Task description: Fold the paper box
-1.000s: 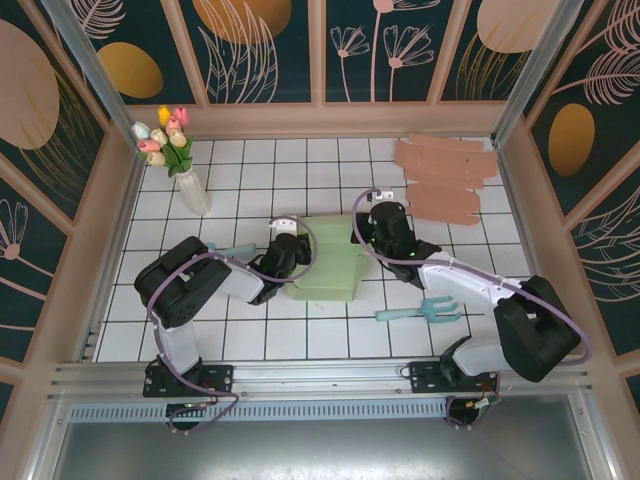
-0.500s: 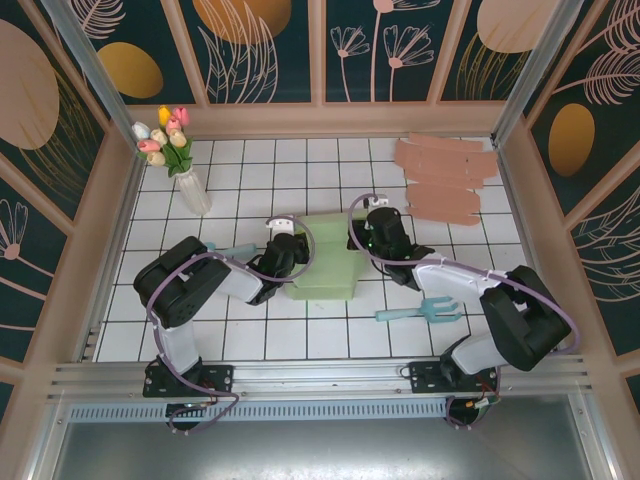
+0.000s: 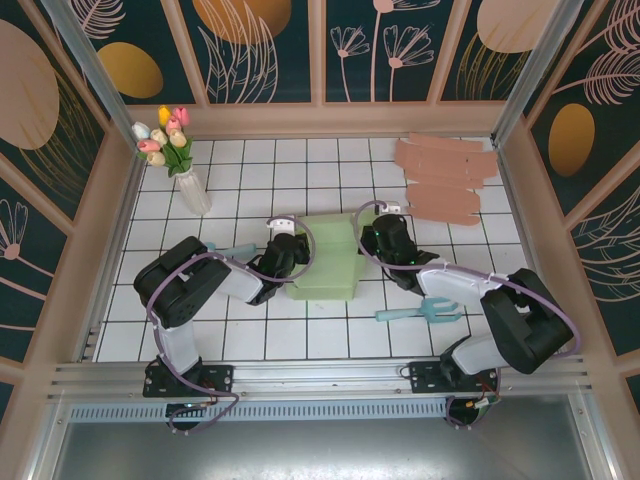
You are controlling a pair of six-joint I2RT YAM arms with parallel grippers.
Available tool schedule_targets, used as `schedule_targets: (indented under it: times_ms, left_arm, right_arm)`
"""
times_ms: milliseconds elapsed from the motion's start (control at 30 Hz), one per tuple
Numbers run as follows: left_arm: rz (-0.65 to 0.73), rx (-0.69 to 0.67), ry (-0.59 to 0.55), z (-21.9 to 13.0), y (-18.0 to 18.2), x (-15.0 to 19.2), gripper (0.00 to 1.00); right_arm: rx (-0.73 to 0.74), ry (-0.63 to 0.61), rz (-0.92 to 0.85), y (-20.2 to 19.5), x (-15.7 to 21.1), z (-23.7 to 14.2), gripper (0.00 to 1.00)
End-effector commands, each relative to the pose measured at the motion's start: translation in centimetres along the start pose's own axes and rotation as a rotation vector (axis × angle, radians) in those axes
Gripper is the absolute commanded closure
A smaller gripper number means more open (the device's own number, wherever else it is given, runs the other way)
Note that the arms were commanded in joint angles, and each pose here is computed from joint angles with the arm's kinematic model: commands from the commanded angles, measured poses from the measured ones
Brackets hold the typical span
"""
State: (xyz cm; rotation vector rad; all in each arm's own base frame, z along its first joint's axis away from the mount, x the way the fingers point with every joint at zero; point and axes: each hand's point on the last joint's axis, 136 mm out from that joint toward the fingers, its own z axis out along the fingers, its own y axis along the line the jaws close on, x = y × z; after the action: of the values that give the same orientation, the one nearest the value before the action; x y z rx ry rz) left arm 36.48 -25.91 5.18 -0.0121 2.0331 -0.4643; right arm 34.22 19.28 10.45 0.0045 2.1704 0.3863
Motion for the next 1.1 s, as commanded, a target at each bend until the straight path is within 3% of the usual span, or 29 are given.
schedule_targets:
  times_ms: [0, 300, 533, 633, 900, 1067]
  left_arm:
    - [0.021, -0.005, -0.014, -0.1, 0.4, 0.3, 1.00]
    - [0.001, 0.000, -0.017, -0.1, 0.3, 0.3, 1.00]
    - [-0.010, -0.011, -0.018, -0.1, 0.6, 0.4, 1.00]
    - [-0.011, -0.007, -0.015, 0.0, 0.4, 0.3, 1.00]
    - [-0.017, 0.012, 0.009, 0.7, -0.1, 0.9, 1.00]
    - [-0.019, 0.016, 0.018, 0.8, -0.2, 1.2, 1.00]
  right_arm:
    - [0.097, 0.002, -0.018, -2.2, 0.2, 0.0, 1.00]
    - [0.140, 0.033, -0.006, -3.6, 1.7, 0.4, 1.00]
    - [0.093, 0.073, 0.025, -3.1, 2.9, 0.8, 1.00]
    - [0.029, 0.073, 0.047, -2.2, 2.8, 0.7, 1.00]
    - [-0.308, 0.076, 0.147, 3.9, 2.0, -0.5, 1.00]
    - [-0.383, 0.082, 0.159, 6.1, 1.6, -0.9, 1.00]
